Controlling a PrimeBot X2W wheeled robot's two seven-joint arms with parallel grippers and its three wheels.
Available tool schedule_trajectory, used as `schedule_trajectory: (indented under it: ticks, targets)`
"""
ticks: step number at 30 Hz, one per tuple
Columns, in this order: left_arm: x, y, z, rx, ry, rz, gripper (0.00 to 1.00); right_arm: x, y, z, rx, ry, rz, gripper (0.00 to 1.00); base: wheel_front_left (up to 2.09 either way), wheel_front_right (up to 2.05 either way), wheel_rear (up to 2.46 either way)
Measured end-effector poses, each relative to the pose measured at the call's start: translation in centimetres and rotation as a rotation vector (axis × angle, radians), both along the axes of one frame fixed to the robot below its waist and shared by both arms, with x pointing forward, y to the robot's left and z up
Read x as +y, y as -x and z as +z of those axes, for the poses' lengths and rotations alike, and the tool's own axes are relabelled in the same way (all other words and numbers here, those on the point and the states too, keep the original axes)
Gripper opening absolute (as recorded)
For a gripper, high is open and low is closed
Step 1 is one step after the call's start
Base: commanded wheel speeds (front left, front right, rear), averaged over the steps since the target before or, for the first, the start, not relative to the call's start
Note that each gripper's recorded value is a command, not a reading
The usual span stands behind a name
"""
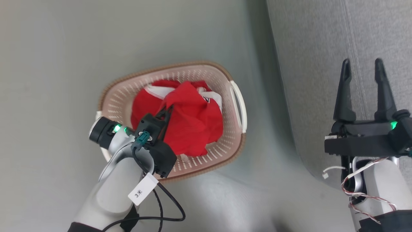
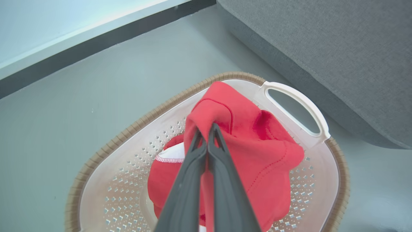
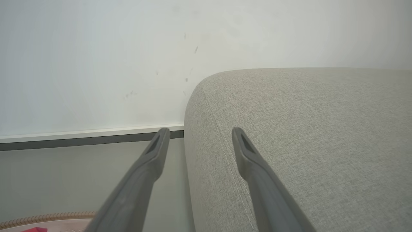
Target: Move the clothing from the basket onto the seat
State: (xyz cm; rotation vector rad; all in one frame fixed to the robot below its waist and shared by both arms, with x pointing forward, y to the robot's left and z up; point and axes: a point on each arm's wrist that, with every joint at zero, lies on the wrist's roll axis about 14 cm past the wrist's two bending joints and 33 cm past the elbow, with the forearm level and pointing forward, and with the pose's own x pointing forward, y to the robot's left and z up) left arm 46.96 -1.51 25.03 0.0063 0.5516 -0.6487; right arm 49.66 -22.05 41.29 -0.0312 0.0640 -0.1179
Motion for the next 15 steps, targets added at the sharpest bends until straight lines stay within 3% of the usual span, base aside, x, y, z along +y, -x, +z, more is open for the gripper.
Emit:
schedule_trajectory:
  ticks: [15]
  targets:
    - [1.5,-3.3,12.4,-0.289,0.049,0.032,0.00,3.6,0.3,3.8,-0.062,-0.050,0.104,1.00,0.00,0.00,0.00]
